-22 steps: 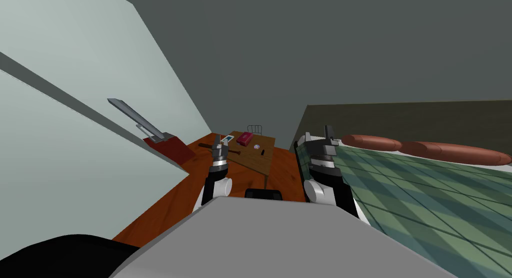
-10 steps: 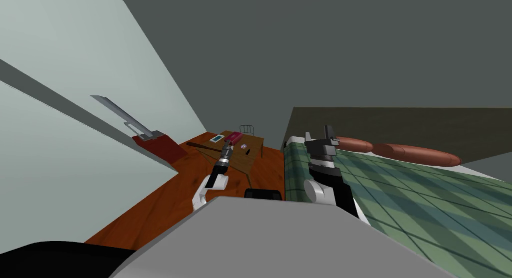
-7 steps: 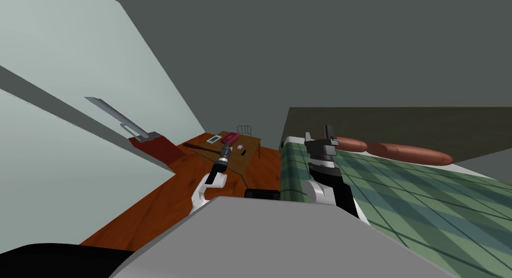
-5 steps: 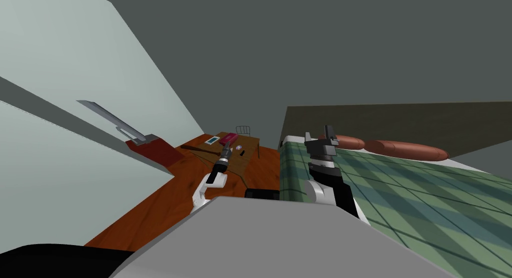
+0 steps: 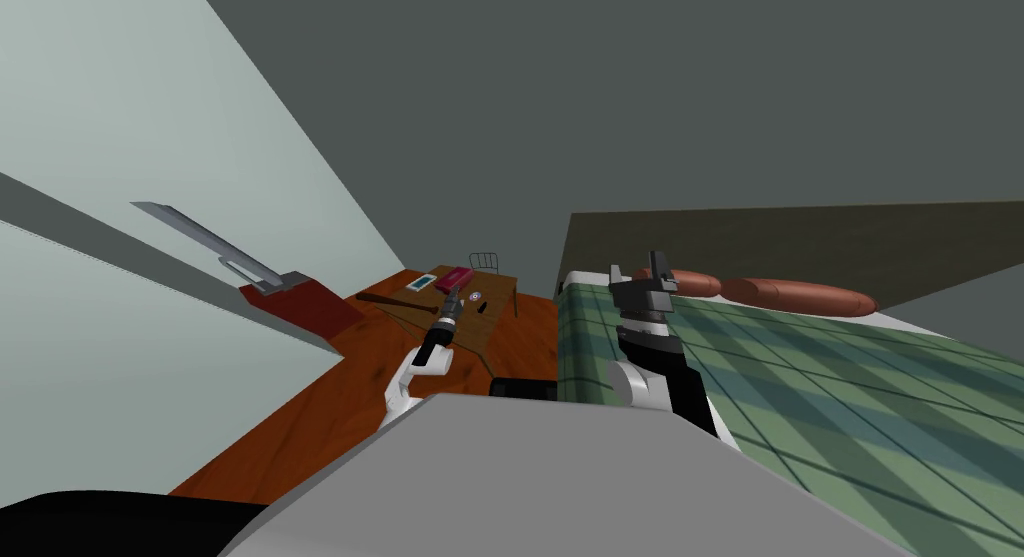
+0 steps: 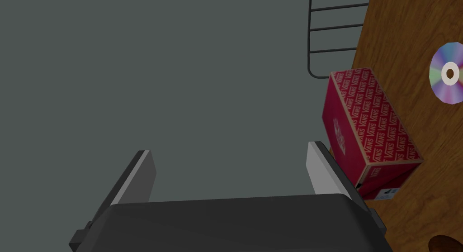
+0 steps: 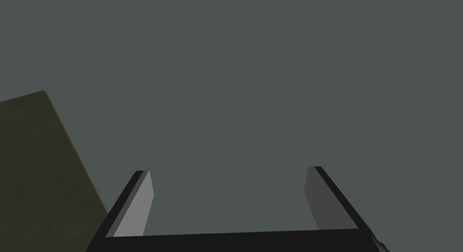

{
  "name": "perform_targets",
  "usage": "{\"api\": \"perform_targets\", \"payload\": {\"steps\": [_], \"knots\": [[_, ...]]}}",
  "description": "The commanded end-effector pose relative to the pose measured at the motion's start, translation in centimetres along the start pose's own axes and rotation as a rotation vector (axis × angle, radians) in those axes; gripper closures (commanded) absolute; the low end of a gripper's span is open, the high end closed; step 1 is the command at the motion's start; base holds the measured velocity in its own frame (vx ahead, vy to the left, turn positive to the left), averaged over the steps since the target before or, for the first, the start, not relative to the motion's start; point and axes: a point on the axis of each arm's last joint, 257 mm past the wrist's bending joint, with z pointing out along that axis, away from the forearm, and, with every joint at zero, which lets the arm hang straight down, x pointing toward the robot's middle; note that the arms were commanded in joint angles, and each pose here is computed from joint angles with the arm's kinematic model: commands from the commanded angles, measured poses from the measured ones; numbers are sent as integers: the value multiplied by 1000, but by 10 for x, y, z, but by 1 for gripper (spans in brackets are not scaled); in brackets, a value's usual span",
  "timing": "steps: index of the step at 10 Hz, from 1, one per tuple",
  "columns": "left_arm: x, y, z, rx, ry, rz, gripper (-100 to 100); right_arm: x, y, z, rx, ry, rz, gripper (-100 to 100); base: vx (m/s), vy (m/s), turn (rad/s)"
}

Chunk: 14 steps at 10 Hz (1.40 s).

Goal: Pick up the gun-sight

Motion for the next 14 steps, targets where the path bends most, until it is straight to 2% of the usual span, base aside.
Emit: {"api": "perform_targets", "payload": {"steps": [1,5,9,14], "knots": [[0,0,0,0,0,0,-100,0,0,0,0,0,0,0,2,-9,-32],[0,0,0,0,0,0,-100,0,0,0,0,0,0,0,-1,4,15],[-21,24,1,-88,-32,-8,-100,0,0,0,0,0,0,0,3,20,77],[-21,24,1,-88,-32,-8,-100,0,0,0,0,0,0,0,8,-4,-5]]}}
